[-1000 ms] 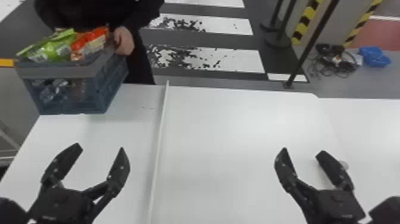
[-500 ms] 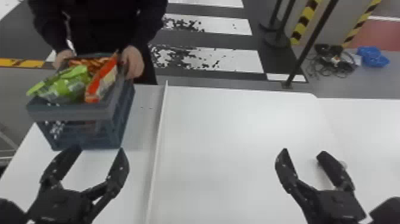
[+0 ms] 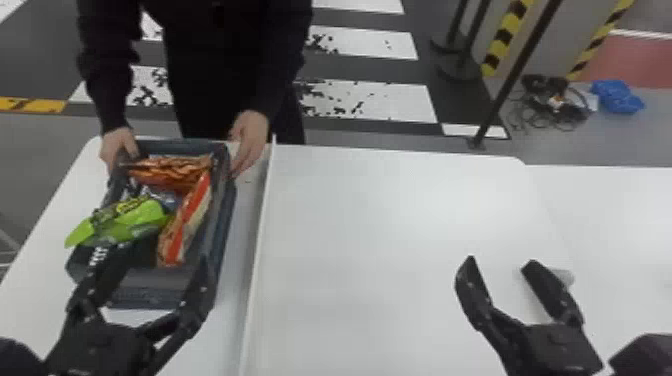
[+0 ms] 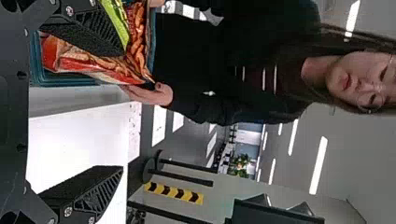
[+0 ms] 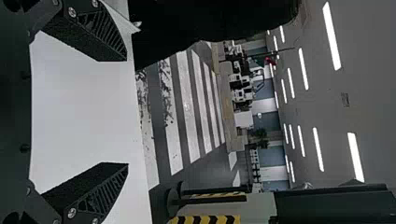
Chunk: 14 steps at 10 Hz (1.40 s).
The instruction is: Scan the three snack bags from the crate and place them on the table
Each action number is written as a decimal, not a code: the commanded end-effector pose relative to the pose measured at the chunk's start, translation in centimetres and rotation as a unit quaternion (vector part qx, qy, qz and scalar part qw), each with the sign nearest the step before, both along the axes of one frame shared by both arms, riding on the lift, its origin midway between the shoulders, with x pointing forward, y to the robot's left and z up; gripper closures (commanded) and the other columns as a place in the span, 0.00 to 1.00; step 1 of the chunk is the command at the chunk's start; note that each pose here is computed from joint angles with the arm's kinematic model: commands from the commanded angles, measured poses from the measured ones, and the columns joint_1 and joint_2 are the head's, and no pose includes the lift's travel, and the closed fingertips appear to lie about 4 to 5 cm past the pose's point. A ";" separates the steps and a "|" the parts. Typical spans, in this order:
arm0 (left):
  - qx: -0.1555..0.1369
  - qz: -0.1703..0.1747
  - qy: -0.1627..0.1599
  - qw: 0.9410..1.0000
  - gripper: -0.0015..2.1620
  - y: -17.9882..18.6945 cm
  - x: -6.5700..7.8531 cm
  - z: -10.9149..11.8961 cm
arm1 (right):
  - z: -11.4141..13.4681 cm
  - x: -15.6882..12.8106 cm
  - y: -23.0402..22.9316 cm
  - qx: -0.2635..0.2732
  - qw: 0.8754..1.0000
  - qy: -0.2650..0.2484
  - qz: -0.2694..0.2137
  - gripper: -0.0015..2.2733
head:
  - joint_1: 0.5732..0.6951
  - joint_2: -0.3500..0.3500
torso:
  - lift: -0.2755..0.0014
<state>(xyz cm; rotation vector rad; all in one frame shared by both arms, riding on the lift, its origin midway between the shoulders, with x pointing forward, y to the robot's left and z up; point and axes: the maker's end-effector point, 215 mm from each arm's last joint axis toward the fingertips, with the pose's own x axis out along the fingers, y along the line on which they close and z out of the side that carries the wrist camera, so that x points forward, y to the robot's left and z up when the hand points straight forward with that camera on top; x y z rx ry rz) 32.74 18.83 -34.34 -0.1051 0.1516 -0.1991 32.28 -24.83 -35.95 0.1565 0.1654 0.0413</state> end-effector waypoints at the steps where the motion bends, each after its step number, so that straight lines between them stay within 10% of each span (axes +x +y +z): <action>1: 0.004 0.001 0.000 1.000 0.07 0.3 0.2 -0.2 | -0.7 -0.2 0.0 0.001 1.000 0.005 0.001 0.06 | 1.00 0.35 | 0.86; 14: -0.002 0.054 0.096 0.994 0.10 4.0 6.9 -7.3 | -0.7 -0.8 0.7 -0.002 1.000 0.001 0.005 0.06 | 1.00 0.49 | 0.86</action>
